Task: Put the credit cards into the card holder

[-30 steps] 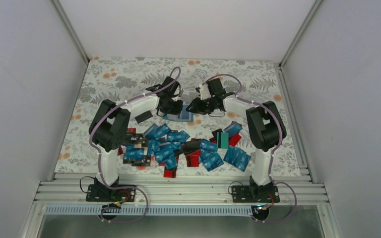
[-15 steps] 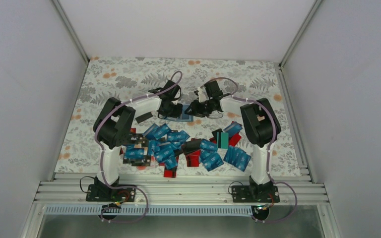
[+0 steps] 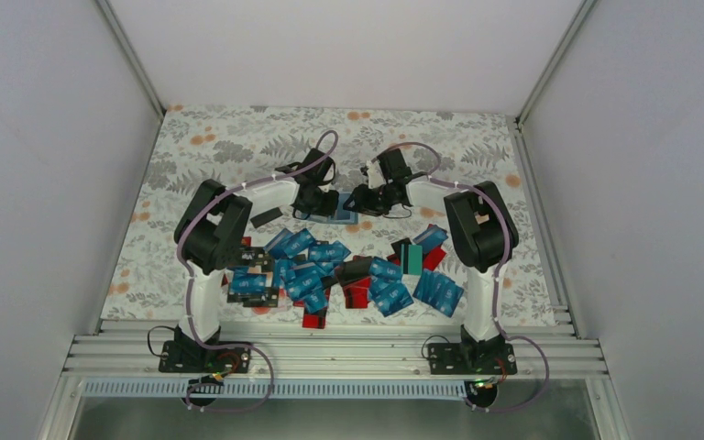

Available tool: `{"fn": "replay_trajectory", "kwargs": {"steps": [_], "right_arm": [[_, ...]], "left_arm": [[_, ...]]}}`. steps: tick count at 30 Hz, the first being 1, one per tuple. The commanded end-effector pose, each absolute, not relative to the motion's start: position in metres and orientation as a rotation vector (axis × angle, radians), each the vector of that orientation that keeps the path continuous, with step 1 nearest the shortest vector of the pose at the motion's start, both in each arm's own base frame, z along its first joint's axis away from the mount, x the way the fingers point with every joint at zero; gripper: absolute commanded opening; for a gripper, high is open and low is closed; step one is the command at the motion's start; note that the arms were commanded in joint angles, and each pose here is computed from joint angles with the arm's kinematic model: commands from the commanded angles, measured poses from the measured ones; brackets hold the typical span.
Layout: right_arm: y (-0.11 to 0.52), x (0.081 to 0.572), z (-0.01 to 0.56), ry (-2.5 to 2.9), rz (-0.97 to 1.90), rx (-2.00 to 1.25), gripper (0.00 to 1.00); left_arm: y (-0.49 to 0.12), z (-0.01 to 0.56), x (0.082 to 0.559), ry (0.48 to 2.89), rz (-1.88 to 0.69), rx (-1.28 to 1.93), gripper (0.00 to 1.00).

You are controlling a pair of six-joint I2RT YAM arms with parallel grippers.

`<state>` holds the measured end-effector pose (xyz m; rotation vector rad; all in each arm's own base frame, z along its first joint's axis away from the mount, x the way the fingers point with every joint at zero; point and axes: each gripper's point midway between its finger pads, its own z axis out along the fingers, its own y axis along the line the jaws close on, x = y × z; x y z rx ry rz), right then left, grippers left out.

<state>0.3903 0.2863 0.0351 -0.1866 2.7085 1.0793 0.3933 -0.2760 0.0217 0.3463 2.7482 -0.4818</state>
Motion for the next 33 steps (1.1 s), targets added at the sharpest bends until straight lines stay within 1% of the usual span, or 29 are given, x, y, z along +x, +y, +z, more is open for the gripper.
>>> {"fn": "replay_trajectory", "kwargs": {"steps": [1,16,25,29,33], "right_arm": [[0.292,0.391,0.042,2.688,1.088,-0.215,0.36],[0.308,0.391,0.051,2.666,1.111,-0.290,0.35],[0.322,0.387,0.063,2.628,1.154,-0.366,0.34],[0.328,0.384,0.072,2.598,1.198,-0.407,0.34],[0.328,0.386,0.075,2.597,1.178,-0.410,0.34]], "left_arm": [[-0.263,-0.016,0.379,2.840,-0.398,0.358,0.02],[-0.266,-0.018,0.376,2.849,-0.420,0.361,0.03],[-0.275,-0.014,0.375,2.838,-0.494,0.371,0.02],[-0.280,-0.006,0.375,2.824,-0.542,0.373,0.02],[-0.283,0.014,0.378,2.784,-0.580,0.364,0.02]]}}
